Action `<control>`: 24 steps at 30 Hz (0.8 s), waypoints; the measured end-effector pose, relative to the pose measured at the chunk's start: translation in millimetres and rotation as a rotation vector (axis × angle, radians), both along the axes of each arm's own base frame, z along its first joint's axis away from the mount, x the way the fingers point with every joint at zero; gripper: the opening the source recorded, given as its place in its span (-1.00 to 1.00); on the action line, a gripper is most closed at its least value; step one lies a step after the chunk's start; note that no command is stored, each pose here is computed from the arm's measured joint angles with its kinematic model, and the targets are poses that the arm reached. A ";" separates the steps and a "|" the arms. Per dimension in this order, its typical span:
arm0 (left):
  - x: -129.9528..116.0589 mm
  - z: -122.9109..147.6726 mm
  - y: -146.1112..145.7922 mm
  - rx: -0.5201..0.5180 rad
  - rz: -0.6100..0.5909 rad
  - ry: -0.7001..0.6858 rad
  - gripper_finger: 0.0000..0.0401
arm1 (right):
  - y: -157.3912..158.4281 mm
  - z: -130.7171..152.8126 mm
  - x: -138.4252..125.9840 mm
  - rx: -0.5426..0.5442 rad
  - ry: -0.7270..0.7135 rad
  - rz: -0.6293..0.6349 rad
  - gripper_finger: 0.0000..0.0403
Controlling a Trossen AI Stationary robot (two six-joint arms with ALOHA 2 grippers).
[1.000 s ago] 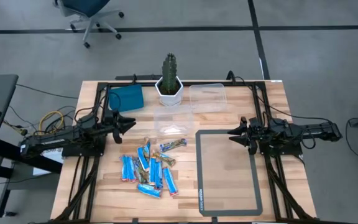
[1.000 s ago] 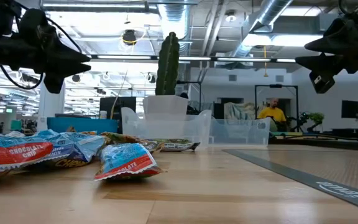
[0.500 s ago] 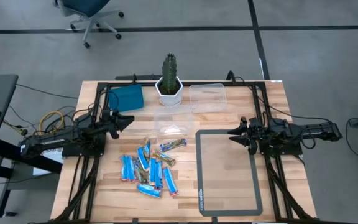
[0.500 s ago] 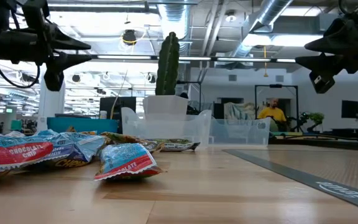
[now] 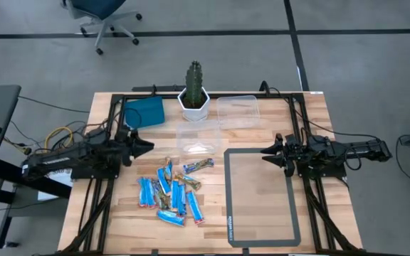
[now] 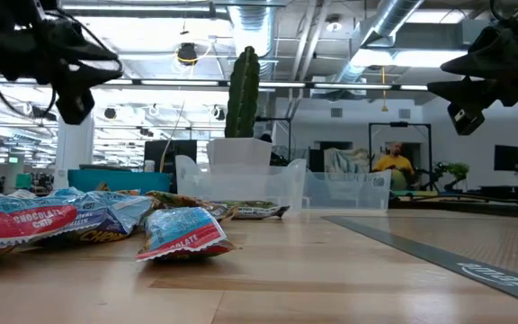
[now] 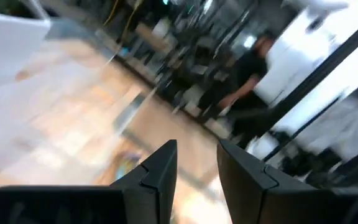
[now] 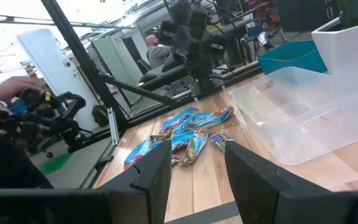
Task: Pick and place Granola Bars by type
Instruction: Put the red granola bar into the blue bin
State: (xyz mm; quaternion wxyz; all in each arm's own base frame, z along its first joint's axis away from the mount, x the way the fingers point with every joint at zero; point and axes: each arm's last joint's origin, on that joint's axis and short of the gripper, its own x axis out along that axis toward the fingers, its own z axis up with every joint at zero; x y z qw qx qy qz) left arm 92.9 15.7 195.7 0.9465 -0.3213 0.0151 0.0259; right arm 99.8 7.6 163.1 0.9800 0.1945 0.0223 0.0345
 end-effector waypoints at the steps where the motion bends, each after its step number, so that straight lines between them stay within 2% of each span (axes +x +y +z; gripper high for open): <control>1: -1.6 3.9 -0.3 0.015 0.001 0.050 -0.47 | 0.0 0.0 0.0 0.000 0.000 0.000 -0.29; 7: -0.6 41.9 -2.2 0.072 -0.034 0.257 -0.47 | 0.0 -0.1 0.0 0.000 0.000 0.000 -0.29; 14: 37.4 83.2 -5.7 0.084 -0.134 0.411 -0.47 | 0.0 0.0 0.0 0.000 0.000 0.000 -0.29; 20: 74.3 91.5 -18.3 0.206 -0.287 0.573 -0.47 | 0.0 0.0 0.0 0.000 0.000 0.000 -0.29; 24: 93.5 82.3 -30.0 0.237 -0.369 0.665 -0.47 | 0.0 -0.1 0.0 0.000 0.000 0.000 -0.30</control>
